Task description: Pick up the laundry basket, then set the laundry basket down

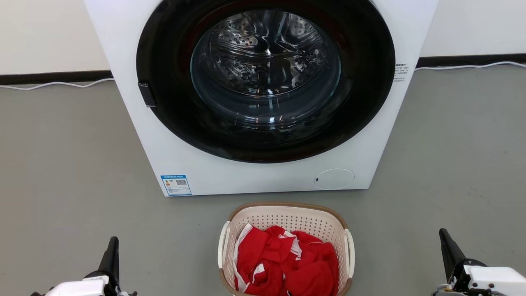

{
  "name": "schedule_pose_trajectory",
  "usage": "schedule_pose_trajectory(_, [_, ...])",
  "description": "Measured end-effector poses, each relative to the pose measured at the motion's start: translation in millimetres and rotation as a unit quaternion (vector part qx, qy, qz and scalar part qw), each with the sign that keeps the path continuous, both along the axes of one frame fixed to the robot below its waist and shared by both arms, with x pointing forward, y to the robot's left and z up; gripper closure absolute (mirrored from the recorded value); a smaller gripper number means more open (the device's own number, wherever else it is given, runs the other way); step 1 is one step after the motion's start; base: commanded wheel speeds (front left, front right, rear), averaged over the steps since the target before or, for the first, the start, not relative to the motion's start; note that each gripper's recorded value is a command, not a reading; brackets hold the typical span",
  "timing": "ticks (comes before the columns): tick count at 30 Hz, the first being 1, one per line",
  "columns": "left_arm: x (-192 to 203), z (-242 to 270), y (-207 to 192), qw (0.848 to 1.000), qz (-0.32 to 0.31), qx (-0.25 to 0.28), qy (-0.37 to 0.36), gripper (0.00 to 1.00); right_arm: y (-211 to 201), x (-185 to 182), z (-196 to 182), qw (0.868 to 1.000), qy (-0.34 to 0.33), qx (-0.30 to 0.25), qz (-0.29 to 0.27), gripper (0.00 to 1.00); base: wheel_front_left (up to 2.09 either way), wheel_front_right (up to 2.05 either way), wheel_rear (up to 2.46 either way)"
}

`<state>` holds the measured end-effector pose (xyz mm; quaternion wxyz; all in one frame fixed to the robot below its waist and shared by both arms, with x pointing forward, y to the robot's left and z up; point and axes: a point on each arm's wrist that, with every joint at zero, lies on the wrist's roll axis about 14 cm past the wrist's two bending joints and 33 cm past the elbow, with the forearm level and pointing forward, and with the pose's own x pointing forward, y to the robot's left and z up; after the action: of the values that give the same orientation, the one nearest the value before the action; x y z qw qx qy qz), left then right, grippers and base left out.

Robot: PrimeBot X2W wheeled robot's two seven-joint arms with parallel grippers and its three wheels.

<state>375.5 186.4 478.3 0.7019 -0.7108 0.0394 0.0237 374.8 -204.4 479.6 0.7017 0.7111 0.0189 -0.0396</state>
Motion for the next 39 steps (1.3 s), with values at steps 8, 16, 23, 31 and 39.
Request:
schedule_pose_trajectory(8, [0.0,0.0,0.0,1.000,0.000,0.000,0.000,1.00,0.0,0.0,0.0,1.000,0.000,0.000,0.000,1.00,0.00,0.00,0.00])
schedule_pose_trajectory(16, [0.0,0.0,0.0,1.000,0.000,0.000,0.000,1.00,-0.1,0.0,0.0,1.000,0.000,0.000,0.000,1.00,0.00,0.00,0.00])
schedule_pose_trajectory(23, [0.0,0.0,0.0,1.000,0.000,0.000,0.000,1.00,-0.1,0.0,0.0,1.000,0.000,0.000,0.000,1.00,0.00,0.00,0.00])
schedule_pose_trajectory(31, [0.0,0.0,0.0,1.000,0.000,0.000,0.000,1.00,-0.1,0.0,0.0,1.000,0.000,0.000,0.000,1.00,0.00,0.00,0.00])
schedule_pose_trajectory(39, [0.0,0.0,0.0,1.000,0.000,0.000,0.000,1.00,-0.1,0.0,0.0,1.000,0.000,0.000,0.000,1.00,0.00,0.00,0.00])
